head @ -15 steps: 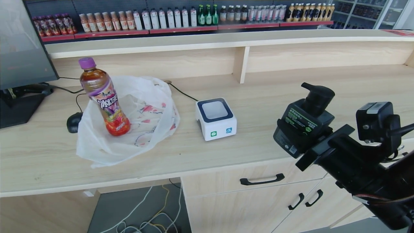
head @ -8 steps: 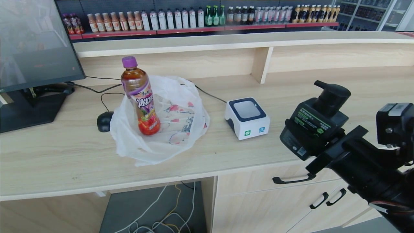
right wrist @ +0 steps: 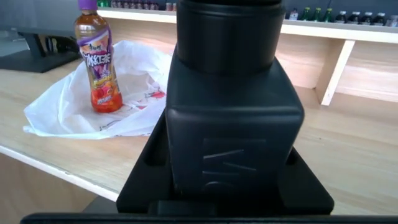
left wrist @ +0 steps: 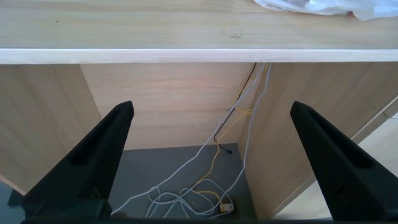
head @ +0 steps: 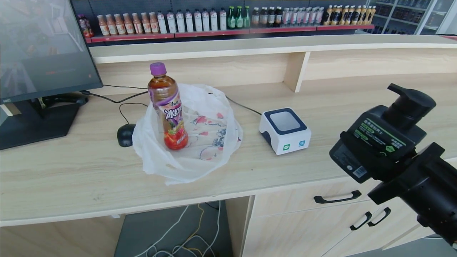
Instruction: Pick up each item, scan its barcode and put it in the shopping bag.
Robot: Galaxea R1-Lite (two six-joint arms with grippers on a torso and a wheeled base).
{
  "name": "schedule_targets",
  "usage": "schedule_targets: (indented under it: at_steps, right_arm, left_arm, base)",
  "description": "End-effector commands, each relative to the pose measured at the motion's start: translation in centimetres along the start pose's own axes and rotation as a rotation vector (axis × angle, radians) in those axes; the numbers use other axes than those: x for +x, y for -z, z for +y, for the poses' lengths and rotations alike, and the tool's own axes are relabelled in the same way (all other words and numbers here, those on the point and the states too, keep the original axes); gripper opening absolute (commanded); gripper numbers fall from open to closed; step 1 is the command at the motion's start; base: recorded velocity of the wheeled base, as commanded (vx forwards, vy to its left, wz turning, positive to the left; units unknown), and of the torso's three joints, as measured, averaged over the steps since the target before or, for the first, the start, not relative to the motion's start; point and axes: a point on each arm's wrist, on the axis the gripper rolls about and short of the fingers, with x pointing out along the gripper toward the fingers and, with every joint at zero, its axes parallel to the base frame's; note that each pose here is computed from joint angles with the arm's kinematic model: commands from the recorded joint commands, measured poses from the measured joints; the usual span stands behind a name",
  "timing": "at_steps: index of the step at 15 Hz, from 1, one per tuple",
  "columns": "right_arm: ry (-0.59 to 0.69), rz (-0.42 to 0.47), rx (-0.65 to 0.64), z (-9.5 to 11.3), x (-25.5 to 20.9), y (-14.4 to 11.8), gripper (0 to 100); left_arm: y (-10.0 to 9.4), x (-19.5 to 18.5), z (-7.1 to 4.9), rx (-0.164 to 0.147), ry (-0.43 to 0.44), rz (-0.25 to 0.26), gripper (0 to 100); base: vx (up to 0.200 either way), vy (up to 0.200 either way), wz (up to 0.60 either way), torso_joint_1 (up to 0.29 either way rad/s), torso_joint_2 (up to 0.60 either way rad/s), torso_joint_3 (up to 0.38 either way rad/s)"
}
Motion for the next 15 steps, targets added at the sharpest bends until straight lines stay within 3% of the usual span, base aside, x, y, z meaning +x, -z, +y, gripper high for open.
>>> schedule_targets:
  at_steps: [1, 3, 7, 9, 15]
  right_arm:
    - [0.002, -0.011, -0.004, 0.1, 1.6, 0.1, 0]
    - [0.003, -0.016, -0.028, 0.3, 3.3, 0.5, 0]
    - [-0.064, 0.048, -0.099, 1.0, 6.7, 3.7, 0]
    - [-0.07, 0.055, -0.199, 1.2, 8.1, 4.8, 0]
    - [-0.066, -0.109, -0.535, 1.8, 14.5, 5.0, 0]
  left_arm:
    - [0.0, 0.0, 0.0, 0.0, -0.001, 0.0, 100]
    - [0.0, 0.0, 0.0, 0.0, -0.001, 0.0, 100]
    - [0.0, 0.0, 0.0, 0.0, -0.001, 0.0, 100]
    - [0.0, 0.0, 0.0, 0.0, -0.001, 0.0, 100]
    - [0.0, 0.0, 0.0, 0.0, -0.001, 0.0, 100]
  base:
    - [0.0, 0.0, 0.0, 0.0, 0.0, 0.0]
    - [0.0, 0.0, 0.0, 0.0, 0.0, 0.0]
    - [0.0, 0.0, 0.0, 0.0, 0.0, 0.0]
    - [0.0, 0.0, 0.0, 0.0, 0.0, 0.0]
    - [0.0, 0.0, 0.0, 0.0, 0.0, 0.0]
